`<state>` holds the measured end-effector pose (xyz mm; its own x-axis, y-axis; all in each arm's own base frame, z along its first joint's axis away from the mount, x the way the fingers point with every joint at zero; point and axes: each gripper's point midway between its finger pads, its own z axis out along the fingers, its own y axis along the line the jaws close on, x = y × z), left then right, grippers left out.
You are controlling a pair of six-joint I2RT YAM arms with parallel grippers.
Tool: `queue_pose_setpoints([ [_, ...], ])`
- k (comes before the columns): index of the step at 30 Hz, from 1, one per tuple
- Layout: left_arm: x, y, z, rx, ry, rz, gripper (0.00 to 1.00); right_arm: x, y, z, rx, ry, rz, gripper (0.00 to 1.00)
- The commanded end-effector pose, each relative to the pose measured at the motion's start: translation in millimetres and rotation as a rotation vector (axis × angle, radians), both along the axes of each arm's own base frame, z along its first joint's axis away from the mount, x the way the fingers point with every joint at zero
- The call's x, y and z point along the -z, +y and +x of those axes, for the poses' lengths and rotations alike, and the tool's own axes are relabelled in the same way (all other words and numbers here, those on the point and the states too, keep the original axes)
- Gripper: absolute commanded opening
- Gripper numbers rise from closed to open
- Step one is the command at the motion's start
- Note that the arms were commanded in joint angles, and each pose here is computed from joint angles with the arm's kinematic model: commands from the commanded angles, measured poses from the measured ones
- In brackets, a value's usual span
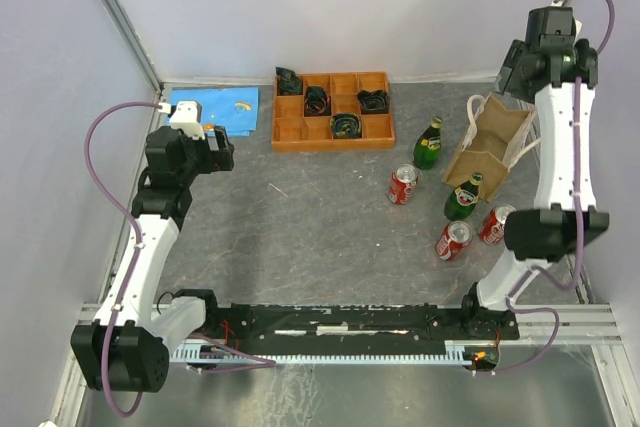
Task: Place the beverage into the canvas bag
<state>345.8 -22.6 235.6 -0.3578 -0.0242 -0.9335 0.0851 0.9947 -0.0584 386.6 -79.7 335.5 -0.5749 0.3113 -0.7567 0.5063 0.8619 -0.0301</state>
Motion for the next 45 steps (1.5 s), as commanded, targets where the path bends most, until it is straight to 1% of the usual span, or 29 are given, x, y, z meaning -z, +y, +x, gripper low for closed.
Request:
queue_pose_setpoints([
  [1,-19.1,-8.6,-2.7,0.02,-0.065,-0.051,0.99,30.8,-18.1,-2.1,0.011,0.194,0.035,0.79],
  [4,-18.2,-8.4,-5.8,0.021,-0.063,-0.049,0.99,49.1,-30.6,4.1,0.039,0.261,0.047,0.77],
  [7,-16.9,-9.8,-9.2,0.024,-0.063,-0.058,0.99,63.5,-41.7,2.0,0.076,0.319,0.046,0.76],
  [12,-9.0,-12.9,-15.9,0.026,-0.055,-0.089,0.99,78.2,-52.8,-4.1,0.104,0.368,0.032,0.76],
  [16,-1.3,-13.4,-20.8,0.022,-0.047,-0.102,0.99,96.9,-63.2,-9.5,0.135,0.418,0.051,0.77],
  [24,6.4,-11.9,-15.3,0.023,-0.027,-0.081,0.99,138.7,-78.8,-11.0,0.179,0.479,0.106,0.78],
  [28,10.4,-11.8,-10.4,0.023,-0.015,-0.078,0.99,152.9,-79.3,-1.8,0.164,0.467,0.129,0.8],
  [39,8.1,-13.0,0.0,0.03,-0.002,-0.074,0.99,208.0,-77.2,16.3,0.147,0.517,0.186,0.79],
  [40,6.6,-12.7,0.6,0.031,-0.002,-0.071,0.99,211.5,-77.4,17.0,0.148,0.518,0.186,0.77],
  [41,6.6,-12.2,0.6,0.029,0.0,-0.069,0.99,213.9,-77.4,17.1,0.148,0.518,0.186,0.72],
  [42,5.5,-11.2,0.7,0.026,0.0,-0.066,0.99,214.5,-77.2,18.3,0.143,0.513,0.189,0.51],
  [43,4.6,-11.4,0.8,0.026,-0.001,-0.066,0.99,212.6,-76.1,18.9,0.137,0.508,0.192,0.28],
  [44,3.5,-11.9,0.5,0.028,-0.001,-0.066,0.99,207.1,-75.3,19.7,0.134,0.494,0.196,0.1],
  [45,3.0,-12.1,0.1,0.029,0.0,-0.068,0.99,199.4,-75.1,20.7,0.135,0.472,0.196,0.01],
])
